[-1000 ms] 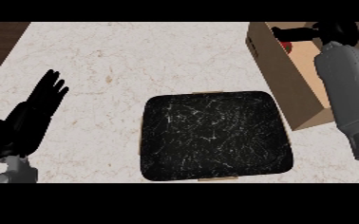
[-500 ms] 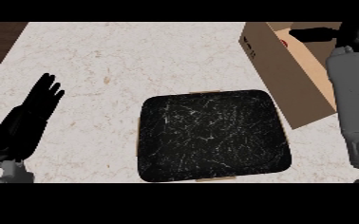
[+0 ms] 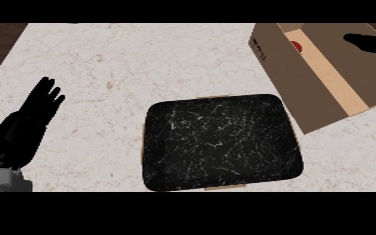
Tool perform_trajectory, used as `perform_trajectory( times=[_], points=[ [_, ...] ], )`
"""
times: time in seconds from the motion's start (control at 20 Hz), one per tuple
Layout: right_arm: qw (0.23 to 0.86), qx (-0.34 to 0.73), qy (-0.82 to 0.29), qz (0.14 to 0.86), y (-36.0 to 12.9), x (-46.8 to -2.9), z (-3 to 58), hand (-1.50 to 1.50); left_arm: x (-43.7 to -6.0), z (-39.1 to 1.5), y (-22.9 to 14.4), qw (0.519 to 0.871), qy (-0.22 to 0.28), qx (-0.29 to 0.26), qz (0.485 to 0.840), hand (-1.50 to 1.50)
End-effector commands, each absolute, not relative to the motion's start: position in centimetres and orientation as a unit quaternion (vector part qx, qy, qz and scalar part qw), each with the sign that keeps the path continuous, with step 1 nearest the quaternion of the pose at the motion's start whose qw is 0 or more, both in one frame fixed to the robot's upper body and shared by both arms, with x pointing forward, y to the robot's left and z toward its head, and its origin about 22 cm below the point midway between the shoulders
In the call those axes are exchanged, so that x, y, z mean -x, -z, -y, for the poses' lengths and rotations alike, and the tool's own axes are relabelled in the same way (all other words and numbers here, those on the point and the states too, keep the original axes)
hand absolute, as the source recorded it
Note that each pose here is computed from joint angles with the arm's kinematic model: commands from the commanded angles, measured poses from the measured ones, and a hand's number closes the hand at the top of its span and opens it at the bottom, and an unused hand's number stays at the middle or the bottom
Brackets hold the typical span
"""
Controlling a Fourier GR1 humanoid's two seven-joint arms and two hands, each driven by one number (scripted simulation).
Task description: Pick the tomato from the tray and place it in the cardboard box
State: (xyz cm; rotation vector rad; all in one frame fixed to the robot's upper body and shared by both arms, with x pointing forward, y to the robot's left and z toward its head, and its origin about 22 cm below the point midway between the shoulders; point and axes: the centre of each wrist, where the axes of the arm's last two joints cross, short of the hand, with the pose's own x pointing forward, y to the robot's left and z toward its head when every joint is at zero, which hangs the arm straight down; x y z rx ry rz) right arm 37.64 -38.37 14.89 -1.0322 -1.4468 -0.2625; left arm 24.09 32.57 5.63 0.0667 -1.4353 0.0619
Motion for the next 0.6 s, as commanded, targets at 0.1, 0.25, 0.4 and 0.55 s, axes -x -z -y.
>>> perform_trajectory(
  times=[0.1,0.25,0.4,0.55],
  points=[
    [0.621,0.424,0.129,0.647,-15.5,-32.5,43.5,-1.5,-24.5,-31.9,-5.4,0.751,-0.025,-0.032,0.659,0.0],
    [0.622,0.424,0.11,0.649,-14.7,-31.0,43.5,-1.5,-24.6,-32.6,-5.4,0.749,-0.024,-0.03,0.661,0.0],
    [0.627,0.425,0.098,0.646,-14.4,-28.4,44.9,-1.5,-22.4,-32.1,-4.9,0.751,-0.025,-0.026,0.659,0.0],
    [0.617,0.433,0.107,0.648,-13.6,-28.2,47.1,-1.5,-23.8,-32.2,-5.8,0.752,-0.021,-0.021,0.659,0.0]
  ],
)
